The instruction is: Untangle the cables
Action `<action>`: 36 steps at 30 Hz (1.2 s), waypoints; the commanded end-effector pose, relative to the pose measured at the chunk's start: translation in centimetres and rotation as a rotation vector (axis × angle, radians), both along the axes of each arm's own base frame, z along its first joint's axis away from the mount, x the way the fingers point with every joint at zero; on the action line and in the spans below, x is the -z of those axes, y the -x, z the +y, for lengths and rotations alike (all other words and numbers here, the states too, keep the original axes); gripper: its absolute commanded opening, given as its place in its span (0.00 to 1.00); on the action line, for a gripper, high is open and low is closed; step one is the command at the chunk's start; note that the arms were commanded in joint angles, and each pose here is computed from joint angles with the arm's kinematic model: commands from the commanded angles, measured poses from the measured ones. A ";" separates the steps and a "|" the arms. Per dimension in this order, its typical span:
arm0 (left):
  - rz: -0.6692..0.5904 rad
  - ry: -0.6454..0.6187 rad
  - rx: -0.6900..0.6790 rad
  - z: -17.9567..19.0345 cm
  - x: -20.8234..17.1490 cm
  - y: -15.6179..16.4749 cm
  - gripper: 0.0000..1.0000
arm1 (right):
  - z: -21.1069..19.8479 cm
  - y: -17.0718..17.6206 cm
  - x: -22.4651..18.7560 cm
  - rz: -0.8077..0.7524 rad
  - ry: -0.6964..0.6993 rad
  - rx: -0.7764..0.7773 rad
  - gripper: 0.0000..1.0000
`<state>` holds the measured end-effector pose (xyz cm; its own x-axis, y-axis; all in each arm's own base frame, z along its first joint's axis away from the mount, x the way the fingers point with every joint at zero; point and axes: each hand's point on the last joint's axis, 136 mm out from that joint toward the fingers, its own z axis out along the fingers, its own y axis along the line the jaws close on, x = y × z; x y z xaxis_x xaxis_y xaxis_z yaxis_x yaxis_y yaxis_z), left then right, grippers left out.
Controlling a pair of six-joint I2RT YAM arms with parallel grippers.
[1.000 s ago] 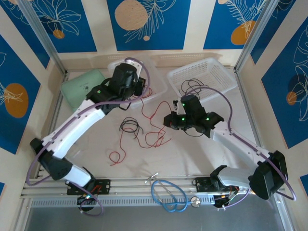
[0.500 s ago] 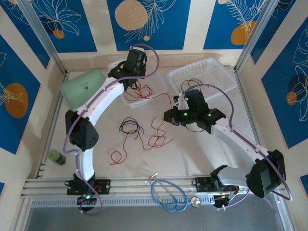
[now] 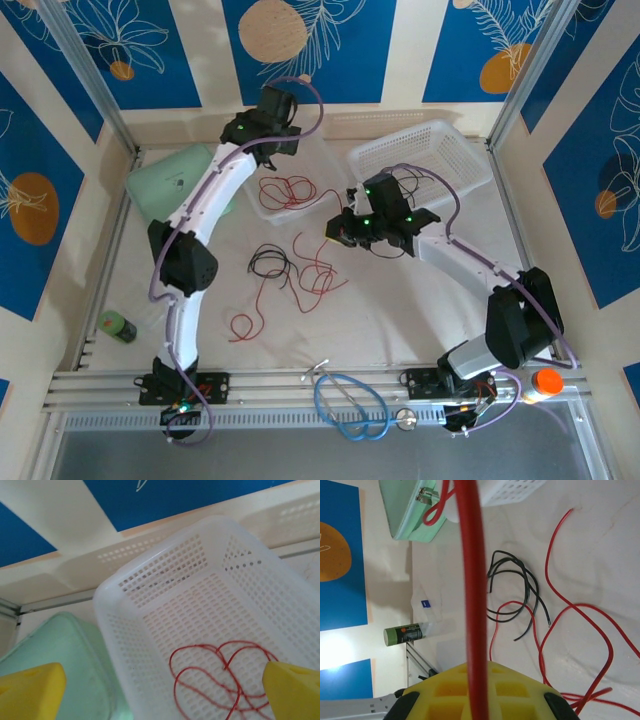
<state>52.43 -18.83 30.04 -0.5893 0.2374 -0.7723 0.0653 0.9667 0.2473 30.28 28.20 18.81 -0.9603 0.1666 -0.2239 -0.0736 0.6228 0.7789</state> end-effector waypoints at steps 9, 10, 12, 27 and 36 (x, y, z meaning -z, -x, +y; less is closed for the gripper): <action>0.061 0.271 0.527 -4.9 -1.8 23.9 0.92 | 1.0 -2.4 -2.1 -0.049 -0.034 0.048 0.00; 0.081 0.308 0.551 -5.3 -0.4 25.2 0.91 | 1.0 -2.5 -2.1 -0.049 -0.034 0.050 0.00; 0.122 0.380 0.590 -6.2 2.8 27.6 0.89 | 1.2 -2.6 -2.2 -0.046 -0.037 0.052 0.00; 0.049 0.465 0.787 -11.8 13.1 30.7 1.00 | 1.0 -2.1 -3.3 -0.060 -0.038 0.056 0.00; 0.143 0.369 0.772 -13.0 18.3 29.6 1.00 | 1.0 -1.9 -4.1 -0.071 -0.043 0.050 0.00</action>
